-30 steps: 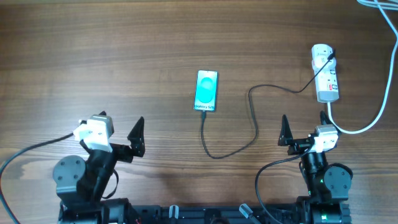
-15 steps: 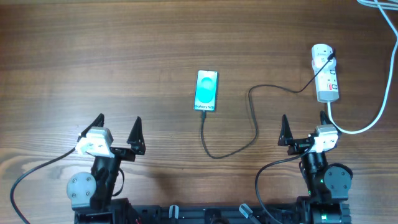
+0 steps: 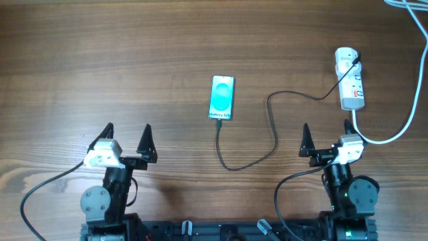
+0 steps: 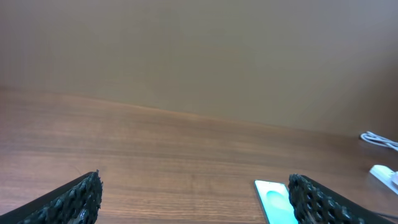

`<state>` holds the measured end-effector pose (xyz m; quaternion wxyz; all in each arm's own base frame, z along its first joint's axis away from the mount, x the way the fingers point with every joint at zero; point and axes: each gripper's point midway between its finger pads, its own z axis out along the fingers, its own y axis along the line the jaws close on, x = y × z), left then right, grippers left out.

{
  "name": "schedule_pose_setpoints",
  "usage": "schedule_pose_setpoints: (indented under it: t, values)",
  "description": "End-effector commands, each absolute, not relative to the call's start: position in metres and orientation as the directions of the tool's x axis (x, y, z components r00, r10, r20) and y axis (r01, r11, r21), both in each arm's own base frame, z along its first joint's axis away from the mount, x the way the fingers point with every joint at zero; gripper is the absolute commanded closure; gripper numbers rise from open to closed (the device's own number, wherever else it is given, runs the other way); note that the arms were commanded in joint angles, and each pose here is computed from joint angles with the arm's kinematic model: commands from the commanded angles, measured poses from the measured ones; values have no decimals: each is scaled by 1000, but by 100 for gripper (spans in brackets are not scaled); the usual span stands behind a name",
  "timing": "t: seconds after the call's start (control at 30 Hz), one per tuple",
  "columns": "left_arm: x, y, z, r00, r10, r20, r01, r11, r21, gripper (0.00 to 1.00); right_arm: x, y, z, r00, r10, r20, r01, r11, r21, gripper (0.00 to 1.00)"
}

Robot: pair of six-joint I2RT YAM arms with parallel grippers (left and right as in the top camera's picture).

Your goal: Plug charger to phone and switch on socket

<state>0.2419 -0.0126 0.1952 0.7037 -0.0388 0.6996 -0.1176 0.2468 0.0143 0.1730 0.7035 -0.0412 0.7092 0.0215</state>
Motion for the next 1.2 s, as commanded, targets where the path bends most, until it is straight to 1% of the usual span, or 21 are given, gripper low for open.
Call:
schedule_pose_setpoints:
  t: [0.0,0.17,0.27,1.17]
  values:
    - [244,-2,188,14,-229,-973,59,972,-228,0,246,13,176,7,-38,-999,-81,996,-39,0]
    - [246,-1,180,9,-236,-972,52,971,-235,0,246,13,176,7,-38,-999,-81,996,-38,0]
    - [246,4,159,-71,-247,-967,9,969,-248,0,246,13,176,7,-38,-999,-81,996,-39,0]
    - [246,7,160,-63,-238,-969,1,971,-239,0,246,13,176,7,-38,-999,-81,996,-38,0]
